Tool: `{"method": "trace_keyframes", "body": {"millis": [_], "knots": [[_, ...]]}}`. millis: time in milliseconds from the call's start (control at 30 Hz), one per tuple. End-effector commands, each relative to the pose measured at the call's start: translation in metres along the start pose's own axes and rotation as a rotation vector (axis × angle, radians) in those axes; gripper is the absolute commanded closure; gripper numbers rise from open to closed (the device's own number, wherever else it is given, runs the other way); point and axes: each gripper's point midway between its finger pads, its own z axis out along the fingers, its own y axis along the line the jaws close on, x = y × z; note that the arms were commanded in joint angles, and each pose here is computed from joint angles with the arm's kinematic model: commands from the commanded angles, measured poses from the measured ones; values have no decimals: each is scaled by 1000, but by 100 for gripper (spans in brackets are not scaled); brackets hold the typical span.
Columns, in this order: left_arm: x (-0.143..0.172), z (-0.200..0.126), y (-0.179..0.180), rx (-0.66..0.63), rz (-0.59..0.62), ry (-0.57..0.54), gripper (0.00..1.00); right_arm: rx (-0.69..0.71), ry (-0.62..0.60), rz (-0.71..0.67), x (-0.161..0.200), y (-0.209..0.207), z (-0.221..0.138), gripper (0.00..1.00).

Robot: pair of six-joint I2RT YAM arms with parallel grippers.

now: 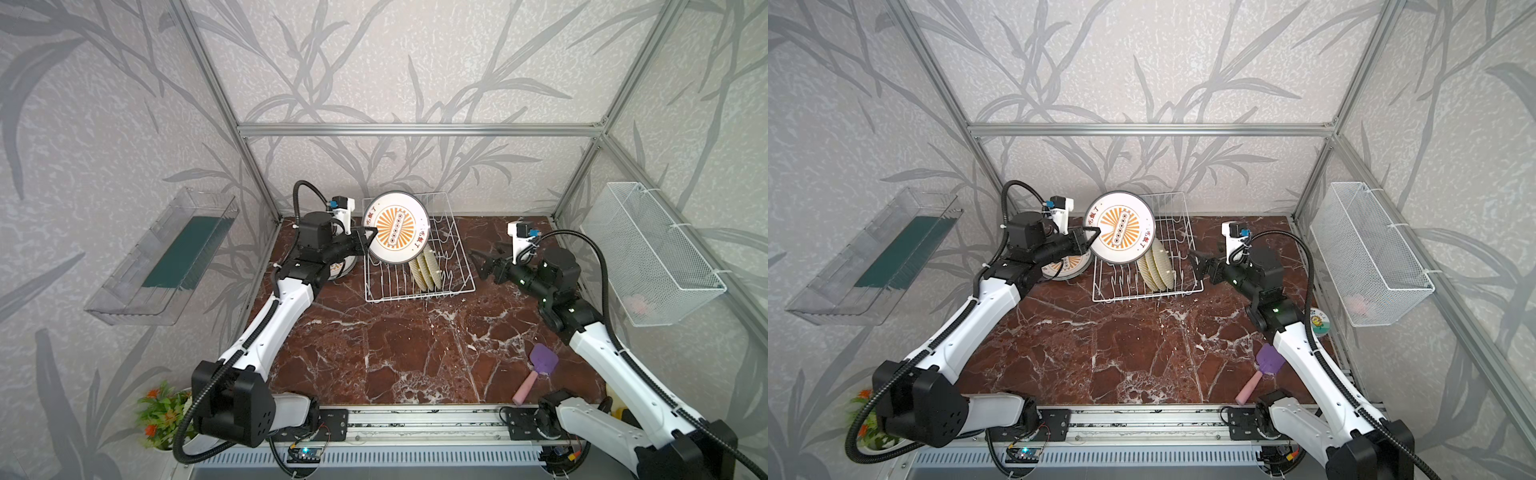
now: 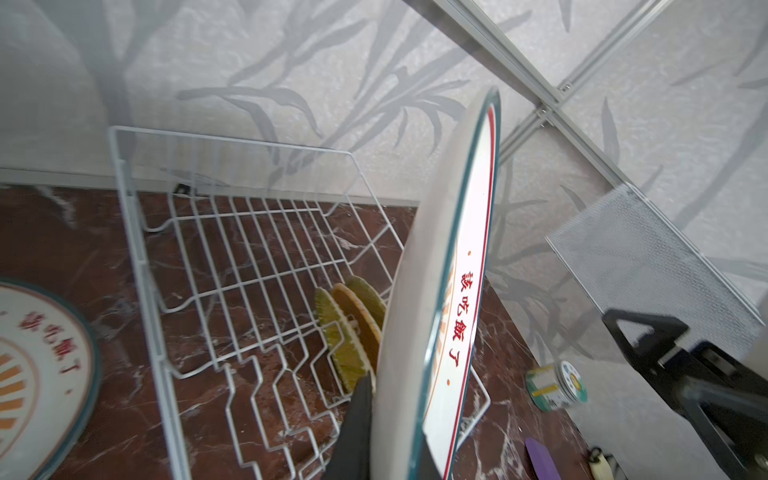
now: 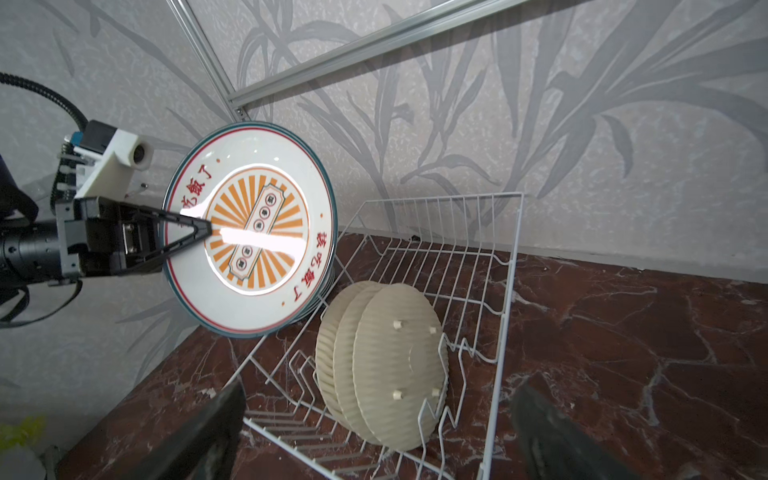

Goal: Unload the plates from the dish rack
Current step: Place the plate among the plates.

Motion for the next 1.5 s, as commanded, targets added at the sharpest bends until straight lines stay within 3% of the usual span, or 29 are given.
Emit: {"method": "trace_keyframes", "body": {"millis": [0, 167, 600, 1067, 1200, 1467], "knots": [[-31, -26, 34, -176, -84, -156, 100, -21, 71, -126, 26, 9, -8, 1], [-29, -46, 94, -324, -247, -234, 100, -64, 89, -238, 43, 27, -14, 1], [-8, -69, 187, -550, -449, -318, 100, -60, 96, -263, 43, 31, -16, 1], [13, -35, 252, -576, -558, -245, 100, -55, 101, -218, 46, 28, -11, 1], [19, -19, 266, -482, -613, -261, 100, -59, 105, -223, 48, 28, -9, 1], [39, -8, 287, -490, -658, -227, 100, -55, 111, -231, 50, 27, -9, 1]]}}
